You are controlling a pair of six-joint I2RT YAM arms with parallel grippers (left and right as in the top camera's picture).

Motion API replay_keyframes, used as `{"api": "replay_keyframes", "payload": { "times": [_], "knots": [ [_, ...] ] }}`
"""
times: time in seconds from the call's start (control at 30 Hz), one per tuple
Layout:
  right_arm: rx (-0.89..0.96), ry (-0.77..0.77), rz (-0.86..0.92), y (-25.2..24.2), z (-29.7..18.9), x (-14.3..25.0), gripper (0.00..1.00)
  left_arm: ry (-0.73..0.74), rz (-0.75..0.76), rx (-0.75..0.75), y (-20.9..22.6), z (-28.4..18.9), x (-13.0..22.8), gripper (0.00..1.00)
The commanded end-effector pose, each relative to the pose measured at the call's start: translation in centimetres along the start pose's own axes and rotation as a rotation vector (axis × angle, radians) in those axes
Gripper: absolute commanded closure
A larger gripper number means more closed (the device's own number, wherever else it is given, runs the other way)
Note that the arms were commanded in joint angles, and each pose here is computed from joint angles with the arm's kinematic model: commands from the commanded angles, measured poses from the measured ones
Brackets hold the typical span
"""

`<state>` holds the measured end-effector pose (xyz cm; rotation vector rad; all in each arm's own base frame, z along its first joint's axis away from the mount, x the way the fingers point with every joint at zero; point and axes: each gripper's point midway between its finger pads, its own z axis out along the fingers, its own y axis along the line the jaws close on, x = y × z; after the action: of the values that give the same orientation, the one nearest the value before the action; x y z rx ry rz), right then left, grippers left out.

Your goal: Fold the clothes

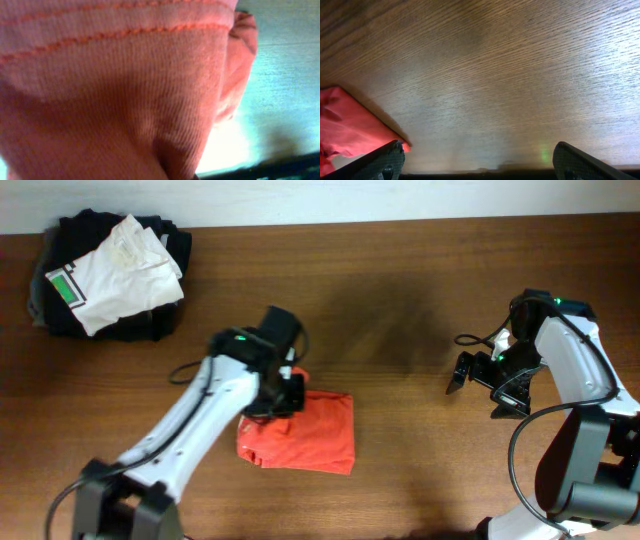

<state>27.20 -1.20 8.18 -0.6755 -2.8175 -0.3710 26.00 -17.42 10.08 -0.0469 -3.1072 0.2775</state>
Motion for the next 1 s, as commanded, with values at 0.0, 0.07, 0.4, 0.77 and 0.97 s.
{"api": "replay_keyframes", "payload": {
  "times": [0.0, 0.07, 0.4, 0.77, 0.97],
  "knots": [
    [0.005, -0.017, -0.005, 0.1, -0.4, -0.2, 0.02, 0.065, 0.000, -0.007, -2.3, 3.0, 0.6, 0.95],
    [0.005, -0.017, -0.005, 0.1, -0.4, -0.2, 0.02, 0.096, -0.003, 0.003, -3.4, 4.5, 0.9, 0.95],
    [0.005, -0.016, -0.005, 0.1, -0.4, -0.2, 0.02, 0.140, 0.056, 0.140, -8.3, 6.7, 1.5, 0.01],
    [0.005, -0.017, -0.005, 0.1, -0.4, -0.2, 0.02, 0.114, 0.203, 0.314, -14.5, 3.2, 3.0, 0.21],
    [0.005, -0.017, -0.005, 0.1, -0.4, -0.2, 0.02, 0.080, 0.355, 0.378, -19.2, 3.0, 5.7, 0.20]
  ]
}}
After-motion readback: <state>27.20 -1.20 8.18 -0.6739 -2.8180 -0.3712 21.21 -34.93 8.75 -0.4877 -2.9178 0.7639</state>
